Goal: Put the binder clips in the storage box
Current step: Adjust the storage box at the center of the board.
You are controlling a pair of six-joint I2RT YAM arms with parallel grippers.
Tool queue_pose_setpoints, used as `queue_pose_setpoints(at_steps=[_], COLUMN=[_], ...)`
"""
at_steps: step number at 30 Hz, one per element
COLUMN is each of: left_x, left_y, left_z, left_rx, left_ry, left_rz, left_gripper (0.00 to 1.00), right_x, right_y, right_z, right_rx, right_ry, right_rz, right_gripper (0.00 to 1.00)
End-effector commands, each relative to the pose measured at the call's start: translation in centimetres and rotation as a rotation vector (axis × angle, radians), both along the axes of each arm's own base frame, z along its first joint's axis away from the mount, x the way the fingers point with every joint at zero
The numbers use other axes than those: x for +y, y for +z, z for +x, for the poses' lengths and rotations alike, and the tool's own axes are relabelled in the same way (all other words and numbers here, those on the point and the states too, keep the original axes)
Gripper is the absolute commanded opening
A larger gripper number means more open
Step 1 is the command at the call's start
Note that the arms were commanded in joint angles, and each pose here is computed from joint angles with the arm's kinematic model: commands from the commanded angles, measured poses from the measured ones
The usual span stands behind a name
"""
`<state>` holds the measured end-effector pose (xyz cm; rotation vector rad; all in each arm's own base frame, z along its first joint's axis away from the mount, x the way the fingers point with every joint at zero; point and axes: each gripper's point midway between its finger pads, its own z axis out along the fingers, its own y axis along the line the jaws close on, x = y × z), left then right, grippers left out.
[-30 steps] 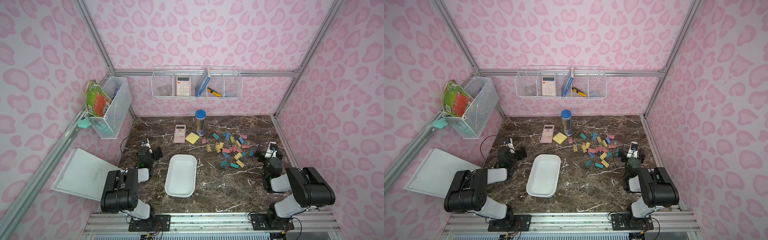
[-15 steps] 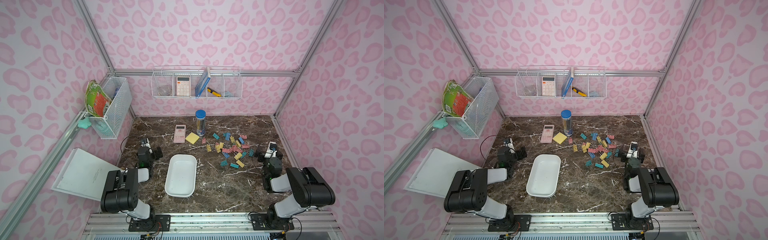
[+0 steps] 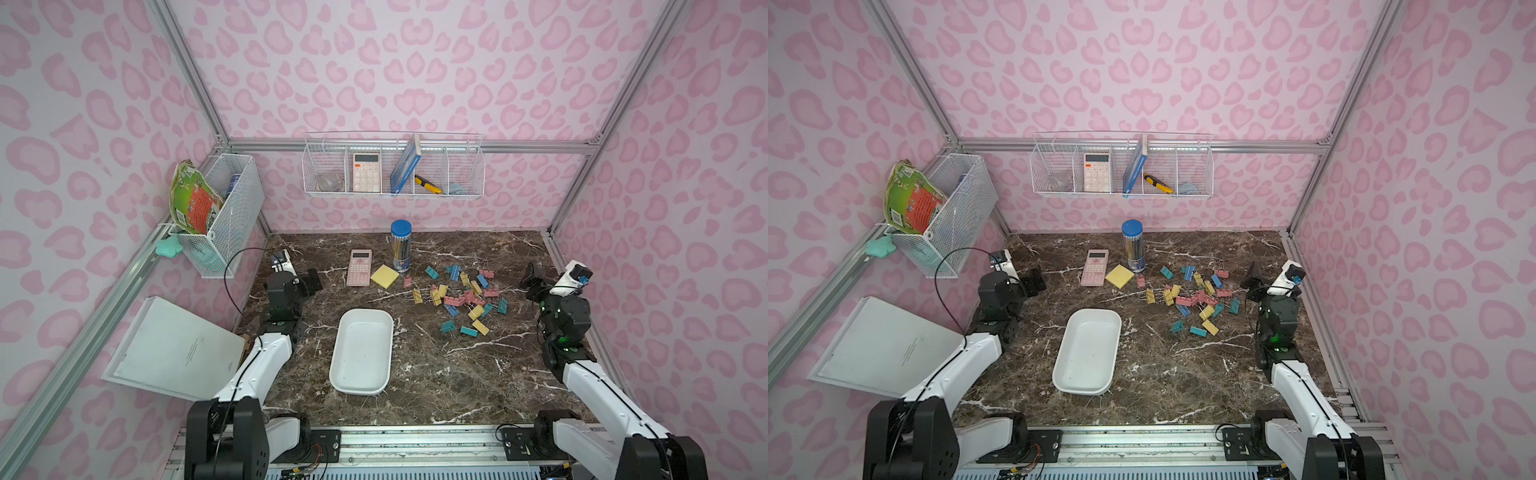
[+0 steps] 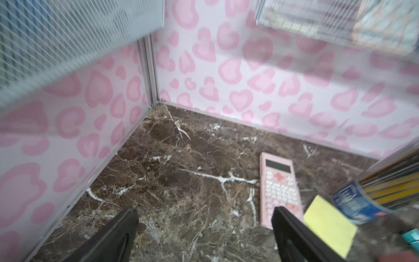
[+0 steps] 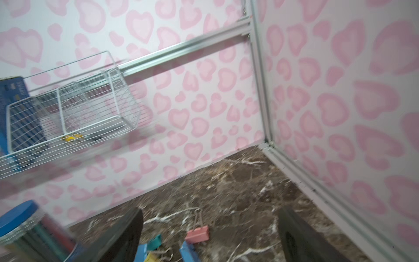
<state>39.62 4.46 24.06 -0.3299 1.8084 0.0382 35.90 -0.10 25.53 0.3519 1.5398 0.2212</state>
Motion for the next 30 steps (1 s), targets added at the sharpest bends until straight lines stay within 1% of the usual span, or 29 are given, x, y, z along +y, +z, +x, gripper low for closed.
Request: queue_pose_setpoints(at_steps=[1, 2, 3, 4, 5, 8, 10, 12, 14, 16, 17, 20, 23, 25, 28, 30], left_x=[-2.5, -4.0, -5.6, -7.1, -8.3, -10.2, -11.0, -11.8, -11.9, -11.9, -11.9, -12.3, -13.1, -13.7, -14.3, -14.6], left_y=[-1.9, -1.7, -1.8, -2.5, -3.7, -7.9, -10.1, -11.4, -12.3, -13.3, -14.1, -16.0, -16.9, -16.9, -17.2, -17.4], left_z=[-2.9, -3.3, -3.7, -4.3, -5.1, -8.0, -9.5, -10.3, -10.5, -10.3, -10.3, -10.1, -9.7, -9.2, -8.7, -8.7], left_rx=[0.219, 0.253, 0.291, 0.360, 0.441, 0.701, 0.810, 0.847, 0.871, 0.911, 0.951, 1.014, 1.036, 1.032, 1.048, 1.065], left_ry=[-0.017, -0.059, -0.113, -0.162, -0.194, -0.232, -0.251, -0.275, -0.270, -0.265, -0.261, -0.276, -0.320, -0.353, -0.380, -0.398], left_rz=[-0.236, -0.300, -0.337, -0.360, -0.369, -0.357, -0.343, -0.343, -0.357, -0.346, -0.338, -0.334, -0.338, -0.337, -0.313, -0.292], left_gripper=[0.85, 0.80, 0.78, 0.77, 0.75, 0.74, 0.74, 0.74, 0.76, 0.78, 0.78, 0.77, 0.70, 0.61, 0.45, 0.36], right_x=[5.0, 6.5, 7.7, 9.2, 10.6, 14.7, 17.3, 20.2, 23.1, 25.1, 25.9, 27.6, 29.0, 29.7, 30.5, 30.9], right_y=[-2.1, -1.8, -1.6, -1.3, -1.0, -0.5, -0.2, -0.3, -0.5, -0.6, -0.6, -0.7, -0.7, -0.8, -1.0, -1.2], right_z=[0.0, 0.1, 0.3, 0.5, 0.6, 0.9, 0.9, 0.6, 0.3, 0.1, 0.0, -0.3, -0.7, -1.0, -1.1, -1.1], right_rx=[0.144, 0.160, 0.173, 0.186, 0.196, 0.224, 0.241, 0.261, 0.273, 0.280, 0.280, 0.285, 0.292, 0.297, 0.308, 0.320], right_ry=[0.239, 0.289, 0.331, 0.380, 0.426, 0.561, 0.632, 0.709, 0.786, 0.846, 0.868, 0.908, 0.947, 0.962, 0.981, 0.996], right_rz=[0.139, 0.138, 0.132, 0.121, 0.113, 0.085, 0.066, 0.046, 0.034, 0.047, 0.057, 0.072, 0.069, 0.066, 0.063, 0.059], right_gripper=[0.95, 0.95, 0.95, 0.95, 0.95, 0.95, 0.95, 0.95, 0.95, 0.95, 0.95, 0.95, 0.95, 0.95, 0.95, 0.95])
